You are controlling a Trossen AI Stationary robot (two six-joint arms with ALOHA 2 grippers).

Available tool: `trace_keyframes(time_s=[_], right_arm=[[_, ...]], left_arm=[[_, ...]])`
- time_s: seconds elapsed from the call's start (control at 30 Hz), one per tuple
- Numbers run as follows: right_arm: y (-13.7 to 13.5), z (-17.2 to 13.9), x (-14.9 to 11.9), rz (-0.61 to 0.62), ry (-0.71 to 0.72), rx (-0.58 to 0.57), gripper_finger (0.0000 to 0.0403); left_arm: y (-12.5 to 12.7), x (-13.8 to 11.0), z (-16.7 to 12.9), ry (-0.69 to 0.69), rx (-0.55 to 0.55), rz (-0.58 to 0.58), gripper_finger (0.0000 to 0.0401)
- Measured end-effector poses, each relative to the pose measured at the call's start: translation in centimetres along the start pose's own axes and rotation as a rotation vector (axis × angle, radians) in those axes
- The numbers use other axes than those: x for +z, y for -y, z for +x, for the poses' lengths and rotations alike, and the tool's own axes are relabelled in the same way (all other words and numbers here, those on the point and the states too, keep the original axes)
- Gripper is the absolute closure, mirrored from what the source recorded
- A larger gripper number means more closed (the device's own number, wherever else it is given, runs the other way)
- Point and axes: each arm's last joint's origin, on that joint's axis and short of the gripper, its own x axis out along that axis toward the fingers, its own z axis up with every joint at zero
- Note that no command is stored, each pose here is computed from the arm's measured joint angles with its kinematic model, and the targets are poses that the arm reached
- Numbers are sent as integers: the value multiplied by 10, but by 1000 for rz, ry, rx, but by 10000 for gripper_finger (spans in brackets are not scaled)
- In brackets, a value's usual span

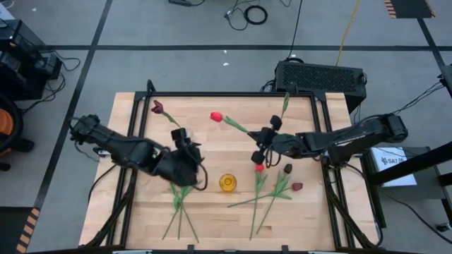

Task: Sort flowers into vase by color
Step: Put the top red flower into the yellow vase

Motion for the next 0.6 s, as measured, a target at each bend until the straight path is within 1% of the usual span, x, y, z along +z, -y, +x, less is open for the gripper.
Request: trace_keyframes(time_s=[0.1, 0.17, 0.23, 0.33, 0.43, 0.6], right_arm=[[2, -6, 2, 91, 122, 37, 403], [3, -11, 8, 151, 212, 81, 403], [1, -16, 13, 181, 295, 139, 403], [-3, -26, 20, 225, 447, 236, 403], [-6, -33, 23, 256, 581, 307, 403], [-13, -42, 20, 277, 732, 348, 402]], left_arm=[[14, 0, -3, 93, 36, -23, 169], [22, 1, -4, 168, 85, -46, 169], [28, 9, -9, 256, 119, -61, 171], [31, 17, -15, 328, 67, -100, 178], [38, 23, -10, 347, 23, -108, 186], [49, 29, 19, 316, 24, -109, 191]])
